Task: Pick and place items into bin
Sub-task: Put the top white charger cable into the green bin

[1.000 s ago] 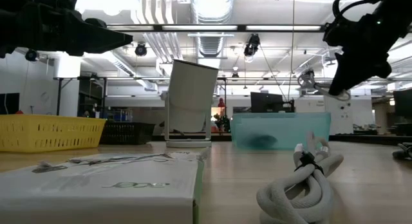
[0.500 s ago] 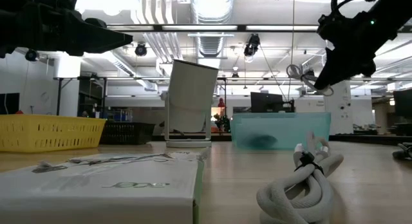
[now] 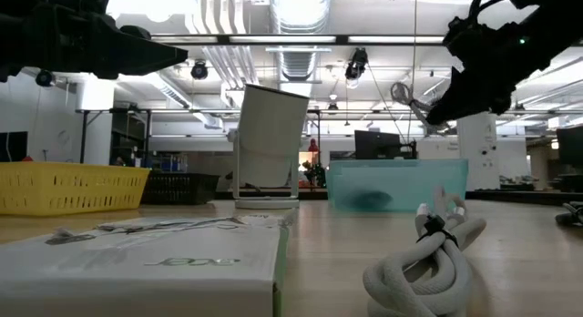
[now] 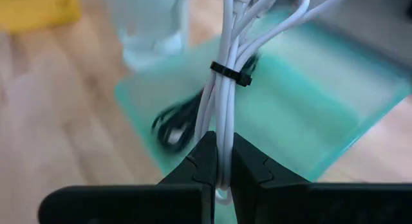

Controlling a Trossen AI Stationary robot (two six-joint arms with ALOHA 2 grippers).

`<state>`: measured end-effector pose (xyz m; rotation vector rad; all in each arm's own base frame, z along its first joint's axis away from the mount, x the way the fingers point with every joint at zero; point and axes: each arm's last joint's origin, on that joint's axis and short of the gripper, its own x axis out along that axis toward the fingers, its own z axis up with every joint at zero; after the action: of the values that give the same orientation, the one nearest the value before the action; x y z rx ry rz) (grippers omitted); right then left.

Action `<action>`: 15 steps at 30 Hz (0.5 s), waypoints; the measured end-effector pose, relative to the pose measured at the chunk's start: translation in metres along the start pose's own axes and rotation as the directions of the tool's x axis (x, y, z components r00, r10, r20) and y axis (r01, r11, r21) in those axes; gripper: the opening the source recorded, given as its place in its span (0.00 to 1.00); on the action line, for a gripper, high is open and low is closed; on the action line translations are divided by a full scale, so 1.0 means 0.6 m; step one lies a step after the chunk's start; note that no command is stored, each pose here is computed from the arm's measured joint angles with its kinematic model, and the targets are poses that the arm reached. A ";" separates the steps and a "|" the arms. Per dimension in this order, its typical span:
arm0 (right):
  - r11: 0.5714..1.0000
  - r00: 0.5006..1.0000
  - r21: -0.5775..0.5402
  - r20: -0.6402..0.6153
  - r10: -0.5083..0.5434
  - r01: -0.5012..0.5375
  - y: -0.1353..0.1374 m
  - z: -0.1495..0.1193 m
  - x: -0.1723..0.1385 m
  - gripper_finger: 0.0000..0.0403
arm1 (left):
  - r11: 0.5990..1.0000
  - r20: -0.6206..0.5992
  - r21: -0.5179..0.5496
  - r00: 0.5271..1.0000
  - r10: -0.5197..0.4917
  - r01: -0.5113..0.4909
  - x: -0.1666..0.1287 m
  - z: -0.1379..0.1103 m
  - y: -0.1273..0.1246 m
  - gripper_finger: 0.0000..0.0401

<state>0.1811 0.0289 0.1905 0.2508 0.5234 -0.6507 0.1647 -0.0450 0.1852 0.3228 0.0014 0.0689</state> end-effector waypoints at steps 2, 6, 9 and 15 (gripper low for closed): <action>0.999 0.998 -0.011 0.062 -0.030 0.031 0.002 0.007 0.000 0.03 | 1.000 0.000 0.000 1.000 0.000 0.000 0.000 0.000 0.000 0.54; 0.998 0.993 -0.046 0.118 -0.028 0.033 0.007 0.015 0.000 0.03 | 1.000 0.000 0.000 1.000 0.000 0.000 0.000 0.000 0.000 0.54; 0.998 0.990 -0.051 0.134 -0.038 0.045 0.009 0.017 0.002 0.03 | 1.000 0.001 0.002 1.000 0.000 0.000 0.000 0.001 0.000 0.54; 0.985 0.983 -0.106 0.136 -0.121 0.136 0.012 0.003 0.019 0.03 | 1.000 0.001 0.001 1.000 0.000 0.000 0.000 0.001 0.000 0.54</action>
<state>0.1938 0.0280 0.1866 0.0660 0.4536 -0.7548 0.1649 -0.0451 0.1856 0.3234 0.0008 0.0690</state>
